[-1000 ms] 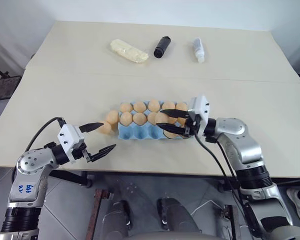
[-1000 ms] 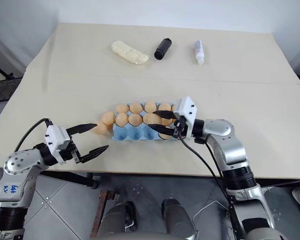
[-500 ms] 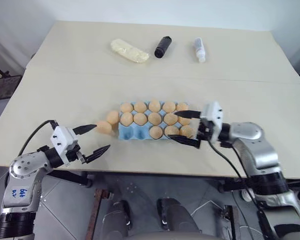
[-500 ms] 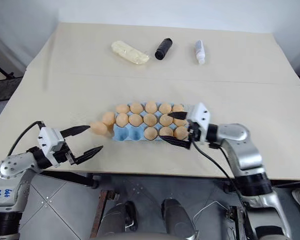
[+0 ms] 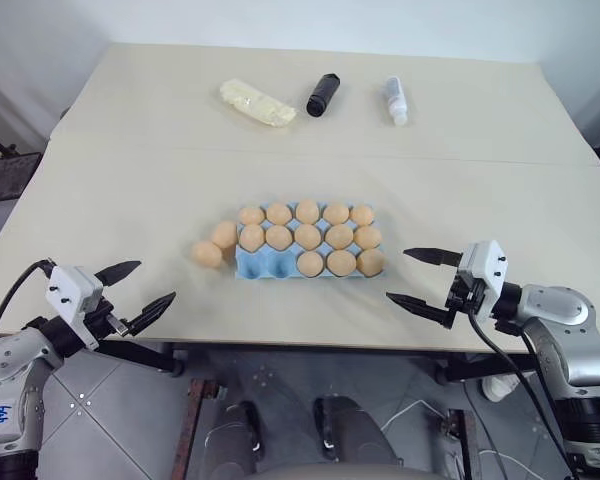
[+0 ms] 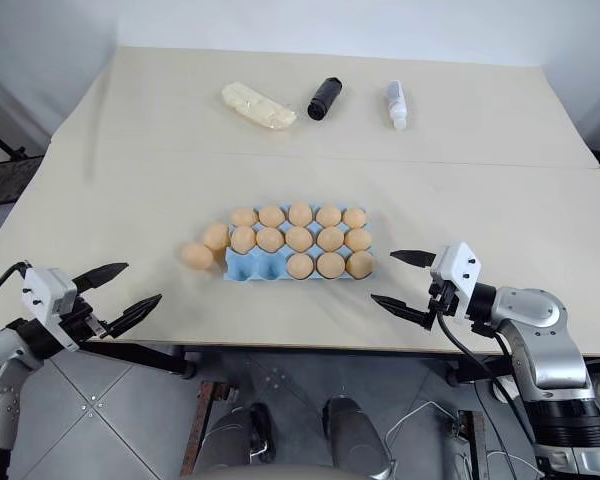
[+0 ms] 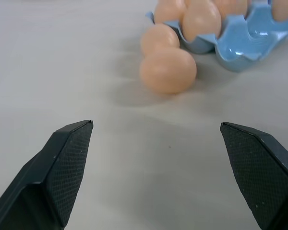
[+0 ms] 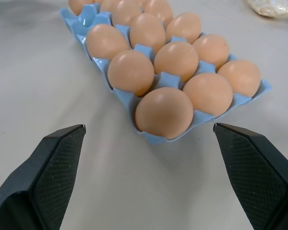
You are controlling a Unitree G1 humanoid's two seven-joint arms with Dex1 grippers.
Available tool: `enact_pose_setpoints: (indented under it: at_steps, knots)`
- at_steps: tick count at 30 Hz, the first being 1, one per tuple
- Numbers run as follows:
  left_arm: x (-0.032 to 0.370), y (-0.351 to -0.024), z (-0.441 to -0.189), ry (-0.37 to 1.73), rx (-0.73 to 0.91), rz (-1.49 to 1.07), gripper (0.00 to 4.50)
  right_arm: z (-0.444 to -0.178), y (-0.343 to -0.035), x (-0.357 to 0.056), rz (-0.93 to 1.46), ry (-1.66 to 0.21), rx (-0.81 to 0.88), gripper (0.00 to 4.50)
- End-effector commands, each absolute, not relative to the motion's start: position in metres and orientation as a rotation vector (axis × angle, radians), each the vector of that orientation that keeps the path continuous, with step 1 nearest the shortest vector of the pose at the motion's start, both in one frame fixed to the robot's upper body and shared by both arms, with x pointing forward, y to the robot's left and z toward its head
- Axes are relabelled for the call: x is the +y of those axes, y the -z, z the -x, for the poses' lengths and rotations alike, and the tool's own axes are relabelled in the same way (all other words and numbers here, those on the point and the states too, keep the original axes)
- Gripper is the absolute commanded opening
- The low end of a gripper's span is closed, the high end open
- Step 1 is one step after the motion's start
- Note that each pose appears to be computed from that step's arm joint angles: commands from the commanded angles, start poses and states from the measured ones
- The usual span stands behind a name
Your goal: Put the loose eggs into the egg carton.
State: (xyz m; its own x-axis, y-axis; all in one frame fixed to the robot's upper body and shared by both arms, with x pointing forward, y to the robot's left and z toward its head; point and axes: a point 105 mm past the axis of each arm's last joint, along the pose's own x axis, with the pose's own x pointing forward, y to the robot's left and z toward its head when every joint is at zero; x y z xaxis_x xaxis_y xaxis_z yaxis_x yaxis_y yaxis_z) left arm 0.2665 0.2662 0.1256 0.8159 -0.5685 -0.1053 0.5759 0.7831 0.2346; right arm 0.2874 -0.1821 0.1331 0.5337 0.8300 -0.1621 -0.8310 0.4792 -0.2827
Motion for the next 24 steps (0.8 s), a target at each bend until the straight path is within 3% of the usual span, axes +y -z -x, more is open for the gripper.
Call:
enact_pose_setpoints:
  at_steps: [1, 14, 17, 21, 24]
  knots:
    - [0.247, -0.133, -0.283, 0.658, -0.021, -0.258, 4.50, -0.285, -0.141, -0.178, 0.370, -1.030, -0.041, 4.48]
    - [0.210, -0.109, -0.338, 0.716, 0.011, -0.271, 4.50, -0.281, -0.144, -0.167, 0.362, -1.033, -0.057, 4.48]
    - [0.209, -0.112, -0.340, 0.722, -0.006, -0.268, 3.89, -0.280, -0.143, -0.167, 0.357, -1.021, -0.052, 4.50]
    - [0.216, -0.117, -0.340, 0.702, -0.023, -0.278, 2.64, -0.280, -0.141, -0.169, 0.351, -1.004, -0.049, 4.50]
    - [0.217, -0.131, -0.333, 0.722, -0.070, -0.267, 2.46, -0.280, -0.139, -0.169, 0.349, -0.996, -0.045, 4.50]
